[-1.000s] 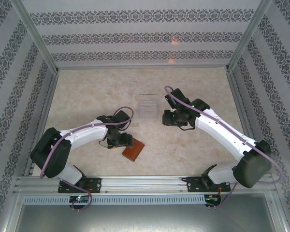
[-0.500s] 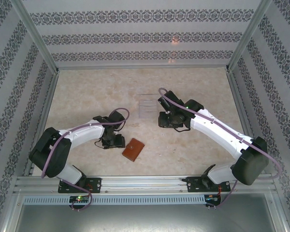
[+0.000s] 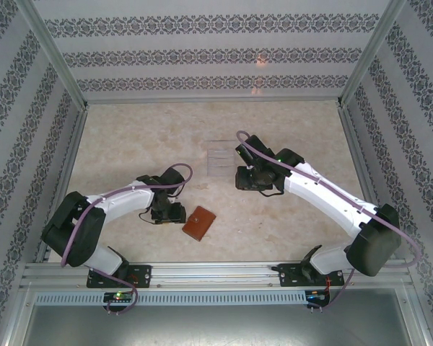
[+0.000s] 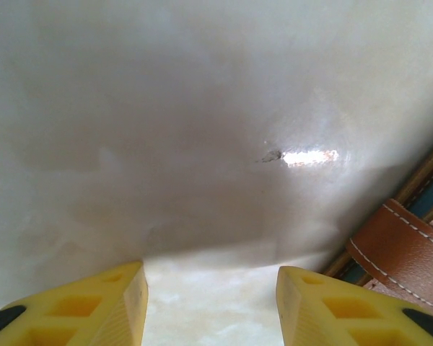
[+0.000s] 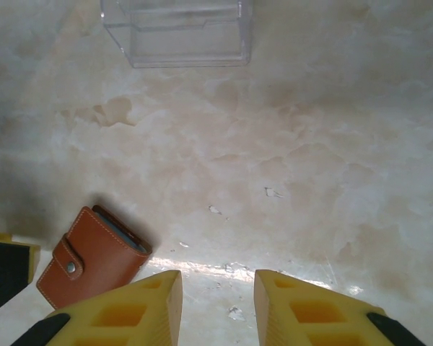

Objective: Take the credit cards out of the card holder

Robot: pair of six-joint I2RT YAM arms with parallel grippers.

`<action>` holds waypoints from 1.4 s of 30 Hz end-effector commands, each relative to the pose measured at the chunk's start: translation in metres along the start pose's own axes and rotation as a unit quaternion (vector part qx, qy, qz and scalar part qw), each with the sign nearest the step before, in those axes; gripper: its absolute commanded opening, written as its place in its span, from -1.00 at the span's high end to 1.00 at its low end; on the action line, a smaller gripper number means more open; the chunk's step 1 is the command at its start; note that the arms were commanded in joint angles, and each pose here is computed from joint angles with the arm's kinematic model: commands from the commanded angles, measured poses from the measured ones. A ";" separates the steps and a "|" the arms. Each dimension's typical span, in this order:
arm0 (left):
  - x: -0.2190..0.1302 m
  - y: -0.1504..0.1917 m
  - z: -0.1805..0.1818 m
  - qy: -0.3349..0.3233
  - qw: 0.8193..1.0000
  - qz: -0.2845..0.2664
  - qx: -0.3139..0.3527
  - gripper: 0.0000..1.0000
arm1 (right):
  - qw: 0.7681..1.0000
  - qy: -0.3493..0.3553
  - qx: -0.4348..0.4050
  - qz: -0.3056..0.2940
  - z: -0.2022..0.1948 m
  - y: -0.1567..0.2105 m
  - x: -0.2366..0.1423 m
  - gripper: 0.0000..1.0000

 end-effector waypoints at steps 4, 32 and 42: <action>-0.001 0.011 -0.031 0.077 0.997 0.014 0.010 0.01 | 0.999 -0.036 0.006 0.035 0.011 0.017 0.015 0.33; -0.021 -0.023 -0.076 0.088 0.992 -0.007 0.090 0.18 | 0.963 -0.145 0.096 0.206 0.044 0.108 0.119 0.27; 0.007 -0.012 -0.083 0.089 0.985 0.053 0.139 0.14 | 0.966 -0.121 0.114 0.199 0.030 0.111 0.126 0.29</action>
Point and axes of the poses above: each hand's point on the last joint's axis, 136 mm out from that joint toward the fingers, its own x axis out along the fingers, its own z axis along the line the jaws close on, y = z × x, the point moved 1 cm from there along -x, back along the fingers, and after that the axes turned 15 degrees about x, right-handed, at the moved point
